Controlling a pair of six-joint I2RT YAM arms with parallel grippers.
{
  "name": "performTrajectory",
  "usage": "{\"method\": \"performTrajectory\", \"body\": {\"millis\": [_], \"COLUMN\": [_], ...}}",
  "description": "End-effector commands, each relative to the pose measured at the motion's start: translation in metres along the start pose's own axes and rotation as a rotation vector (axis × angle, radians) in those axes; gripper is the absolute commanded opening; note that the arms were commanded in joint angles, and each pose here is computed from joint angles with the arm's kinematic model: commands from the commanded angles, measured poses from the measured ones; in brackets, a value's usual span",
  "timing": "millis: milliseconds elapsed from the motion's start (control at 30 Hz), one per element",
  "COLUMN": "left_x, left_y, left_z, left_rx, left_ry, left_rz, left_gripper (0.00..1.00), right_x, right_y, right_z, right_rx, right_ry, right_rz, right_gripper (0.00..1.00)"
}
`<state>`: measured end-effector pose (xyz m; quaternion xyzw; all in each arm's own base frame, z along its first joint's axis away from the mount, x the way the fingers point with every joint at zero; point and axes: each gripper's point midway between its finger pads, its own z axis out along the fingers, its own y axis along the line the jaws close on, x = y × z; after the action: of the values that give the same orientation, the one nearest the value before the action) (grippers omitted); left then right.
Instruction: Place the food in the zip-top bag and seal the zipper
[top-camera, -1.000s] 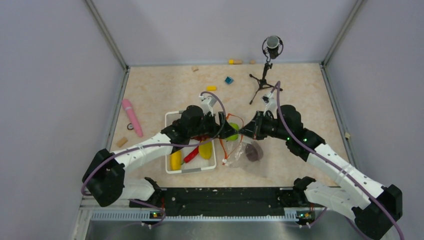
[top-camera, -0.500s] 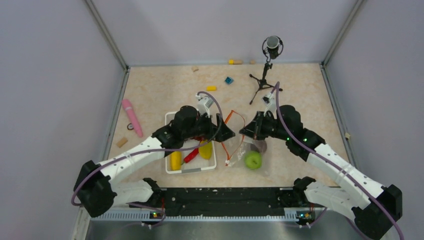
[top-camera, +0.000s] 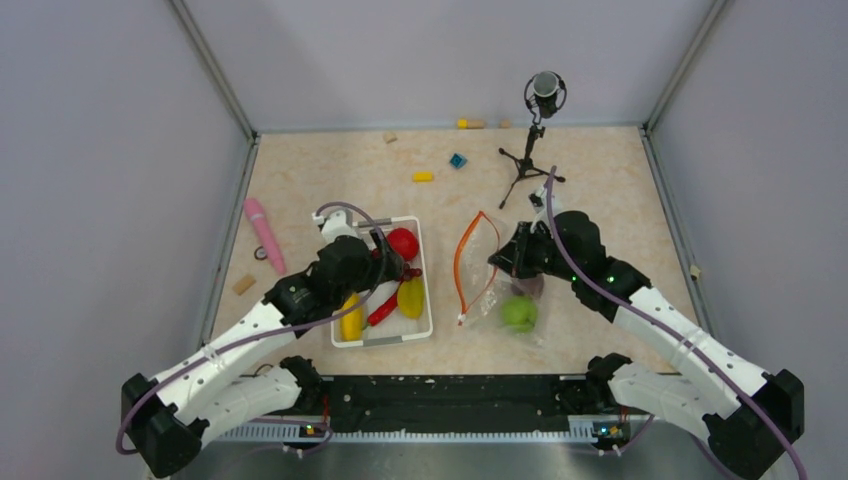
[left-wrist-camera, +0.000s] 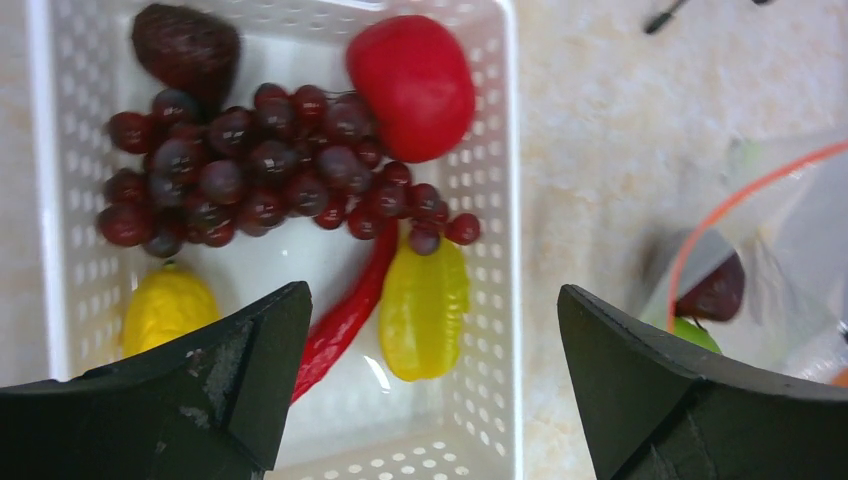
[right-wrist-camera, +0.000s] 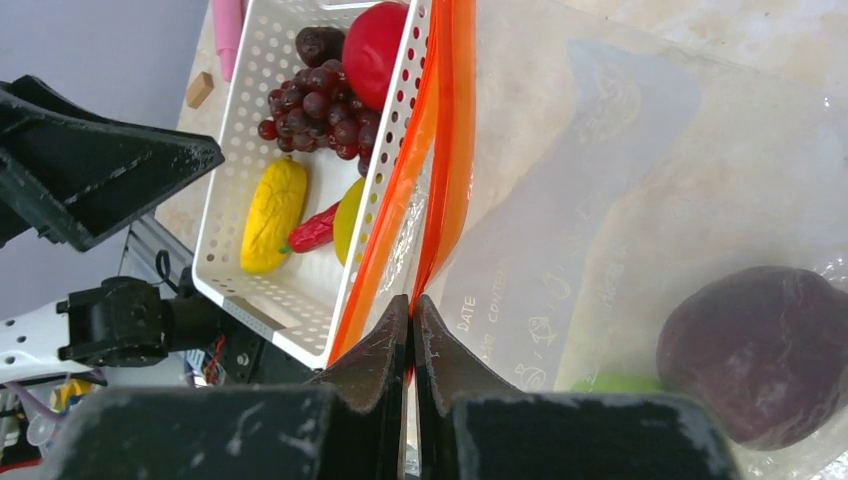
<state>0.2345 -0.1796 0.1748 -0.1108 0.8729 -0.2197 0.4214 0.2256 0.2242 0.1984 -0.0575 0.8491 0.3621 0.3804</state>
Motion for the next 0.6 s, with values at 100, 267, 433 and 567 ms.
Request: {"method": "performTrajectory", "body": {"millis": [100,267,433,567], "left_x": [-0.018,-0.022,-0.015,-0.006], "left_y": [0.043,0.05,0.069,0.081], "left_z": [0.018,0.043,0.054,0.059], "left_rx": [-0.204,-0.183,-0.271,-0.338], "left_ry": [-0.134,-0.131,-0.144,-0.13], "left_rz": [-0.261,-0.431,-0.5,-0.504], "left_gripper": [0.98,0.98,0.98,0.98], "right_x": [-0.015,-0.015,-0.013,-0.011], "right_y": [-0.008,-0.013,-0.015,-0.022], "right_z": [-0.003,-0.005,-0.005,-0.002], "right_rx": [0.041,0.061,0.073,0.099], "right_ry": [-0.058,-0.068,-0.066,-0.062], "right_rz": [-0.046,-0.049,-0.052,-0.05], "right_gripper": [0.0,0.0,0.0,0.0]}}
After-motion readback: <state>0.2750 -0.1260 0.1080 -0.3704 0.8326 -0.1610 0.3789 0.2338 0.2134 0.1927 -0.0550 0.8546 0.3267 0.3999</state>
